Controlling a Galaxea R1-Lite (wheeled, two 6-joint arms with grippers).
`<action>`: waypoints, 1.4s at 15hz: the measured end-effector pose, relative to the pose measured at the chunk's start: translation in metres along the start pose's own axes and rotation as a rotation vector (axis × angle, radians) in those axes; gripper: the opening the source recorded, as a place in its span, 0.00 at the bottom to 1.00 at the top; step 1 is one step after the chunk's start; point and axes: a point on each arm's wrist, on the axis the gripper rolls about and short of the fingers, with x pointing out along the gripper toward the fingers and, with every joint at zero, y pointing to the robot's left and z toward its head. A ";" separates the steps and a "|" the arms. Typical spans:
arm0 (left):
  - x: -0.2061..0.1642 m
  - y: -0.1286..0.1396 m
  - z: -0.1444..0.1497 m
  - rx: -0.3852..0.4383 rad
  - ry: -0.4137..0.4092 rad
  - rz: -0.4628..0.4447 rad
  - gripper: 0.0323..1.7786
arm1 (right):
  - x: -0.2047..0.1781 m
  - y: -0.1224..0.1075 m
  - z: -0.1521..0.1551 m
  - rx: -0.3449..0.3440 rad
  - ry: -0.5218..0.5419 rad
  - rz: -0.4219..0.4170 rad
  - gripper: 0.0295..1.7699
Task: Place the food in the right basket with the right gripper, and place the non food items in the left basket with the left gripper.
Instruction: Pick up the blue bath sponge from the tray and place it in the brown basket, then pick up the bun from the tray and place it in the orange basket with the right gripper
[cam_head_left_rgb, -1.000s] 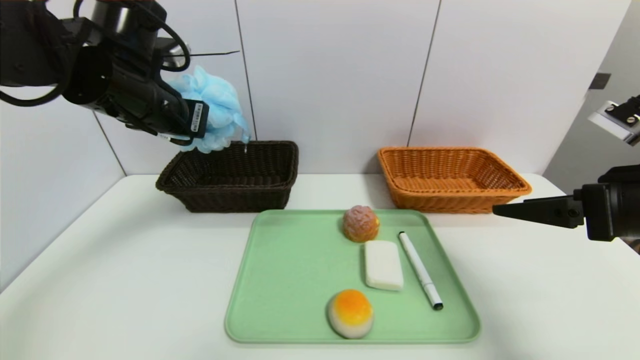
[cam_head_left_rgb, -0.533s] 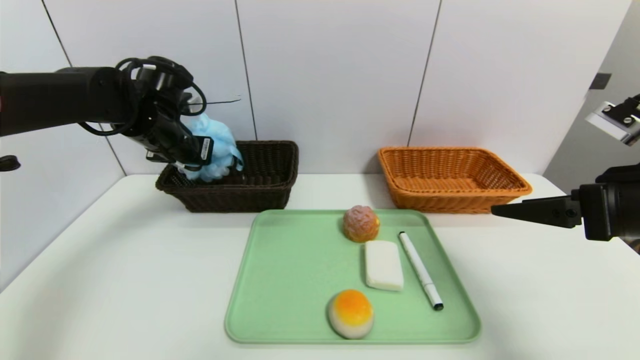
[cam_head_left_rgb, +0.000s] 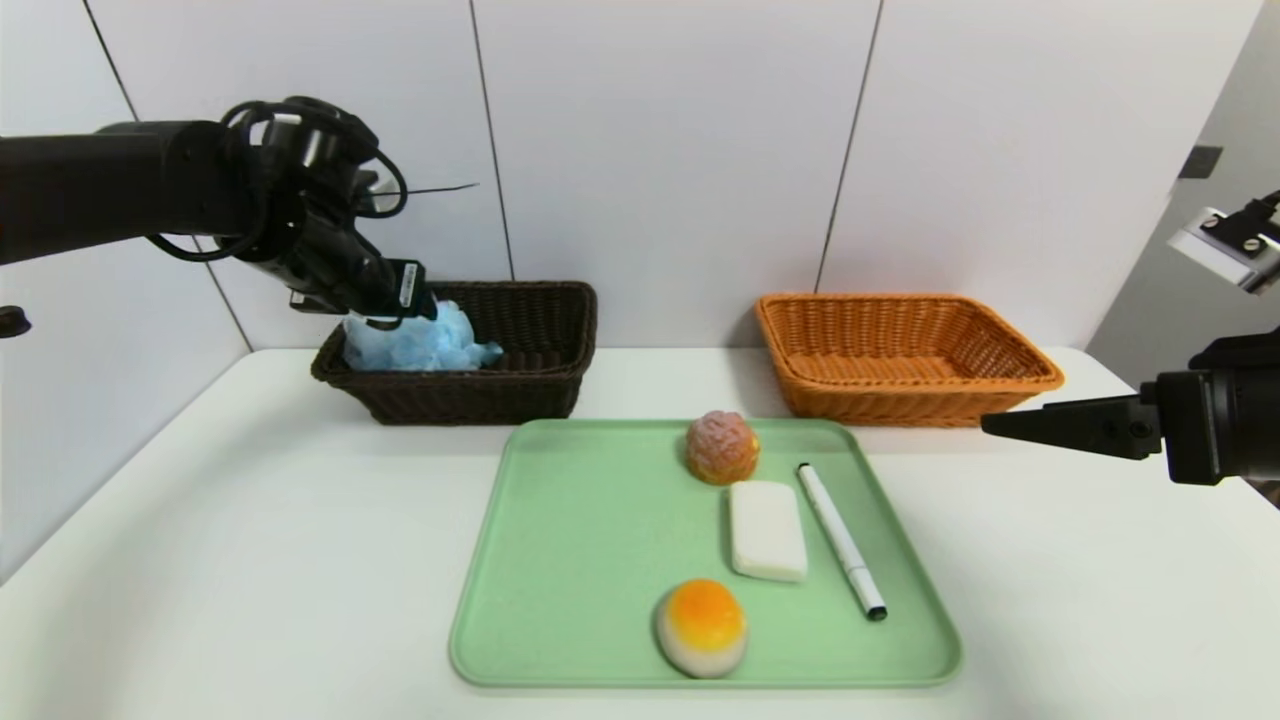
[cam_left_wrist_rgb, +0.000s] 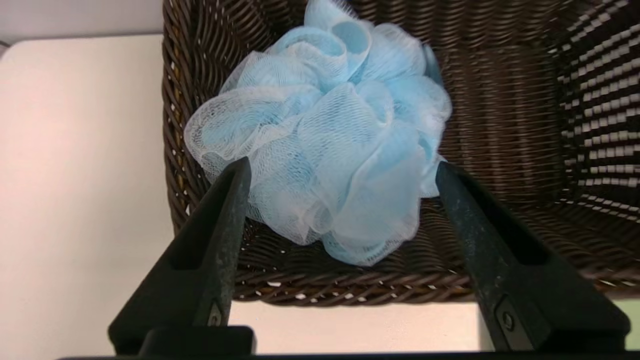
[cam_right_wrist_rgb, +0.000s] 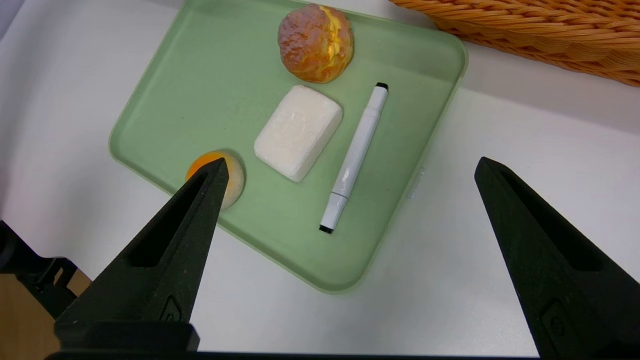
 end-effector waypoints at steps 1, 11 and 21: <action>-0.013 0.000 0.005 -0.001 -0.031 -0.010 0.76 | 0.000 0.000 0.000 -0.001 -0.001 0.000 0.96; -0.135 -0.004 -0.021 -0.018 -0.109 -0.089 0.90 | -0.002 0.004 0.001 -0.026 -0.008 0.006 0.96; -0.190 -0.027 -0.105 0.086 -0.004 -0.257 0.94 | 0.024 0.063 0.009 -0.238 0.087 0.263 0.96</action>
